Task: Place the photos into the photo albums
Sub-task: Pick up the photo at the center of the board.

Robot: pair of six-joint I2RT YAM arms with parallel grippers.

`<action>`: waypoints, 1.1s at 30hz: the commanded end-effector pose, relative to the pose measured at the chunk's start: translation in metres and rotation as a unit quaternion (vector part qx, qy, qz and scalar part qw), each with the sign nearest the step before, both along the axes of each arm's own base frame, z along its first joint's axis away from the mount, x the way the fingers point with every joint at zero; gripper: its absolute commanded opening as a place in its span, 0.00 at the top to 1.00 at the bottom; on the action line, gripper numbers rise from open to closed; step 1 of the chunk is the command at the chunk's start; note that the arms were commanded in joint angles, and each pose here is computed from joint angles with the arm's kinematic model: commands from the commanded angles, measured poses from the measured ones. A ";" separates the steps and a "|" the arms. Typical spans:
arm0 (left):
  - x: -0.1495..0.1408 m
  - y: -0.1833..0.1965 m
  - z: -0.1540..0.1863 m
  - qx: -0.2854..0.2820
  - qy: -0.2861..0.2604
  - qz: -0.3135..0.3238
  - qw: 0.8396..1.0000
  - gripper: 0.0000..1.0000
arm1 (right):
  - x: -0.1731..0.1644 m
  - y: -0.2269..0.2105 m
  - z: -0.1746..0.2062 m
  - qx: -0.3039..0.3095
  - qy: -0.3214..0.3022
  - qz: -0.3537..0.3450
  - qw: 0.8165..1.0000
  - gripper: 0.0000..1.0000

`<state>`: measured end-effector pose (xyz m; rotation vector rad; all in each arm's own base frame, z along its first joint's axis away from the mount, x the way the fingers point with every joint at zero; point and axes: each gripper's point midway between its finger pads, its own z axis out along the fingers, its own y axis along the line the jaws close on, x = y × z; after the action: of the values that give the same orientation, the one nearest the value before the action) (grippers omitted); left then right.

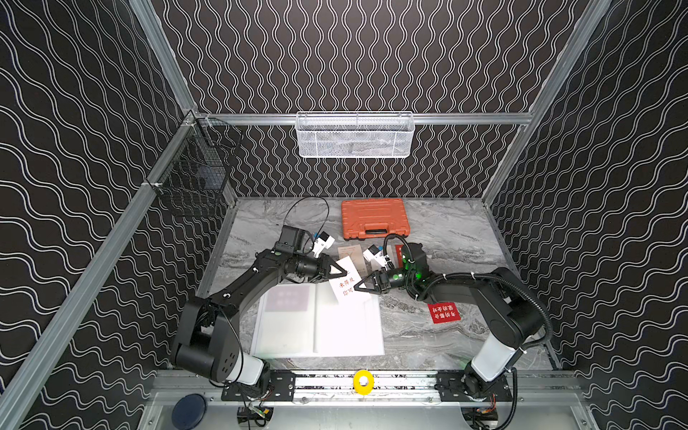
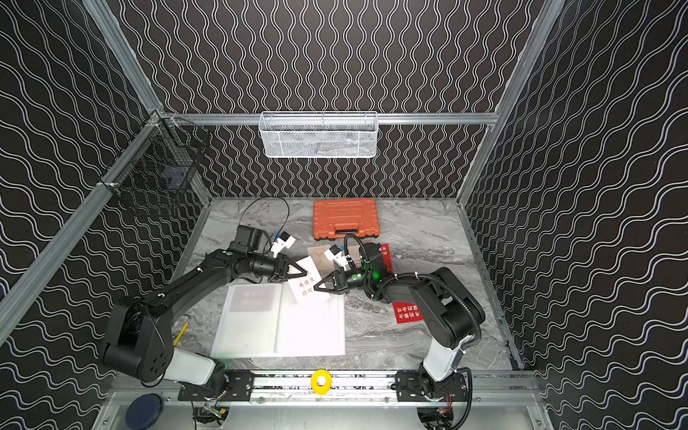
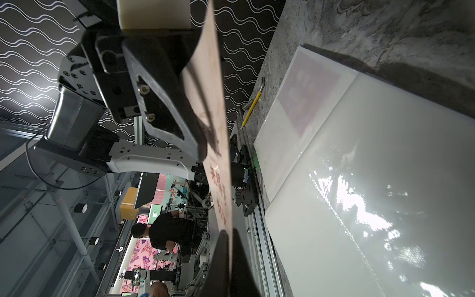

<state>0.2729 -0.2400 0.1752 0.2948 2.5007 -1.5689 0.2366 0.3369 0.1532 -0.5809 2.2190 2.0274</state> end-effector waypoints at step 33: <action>0.074 0.050 -0.007 -0.081 -0.006 0.256 0.963 1.00 | 0.041 -0.009 -0.009 -0.049 0.063 -0.159 0.984 0.49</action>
<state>0.3336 -0.1927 0.1529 -0.3260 2.2747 -1.5151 0.2721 0.3230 0.1413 -0.1542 2.3172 1.8505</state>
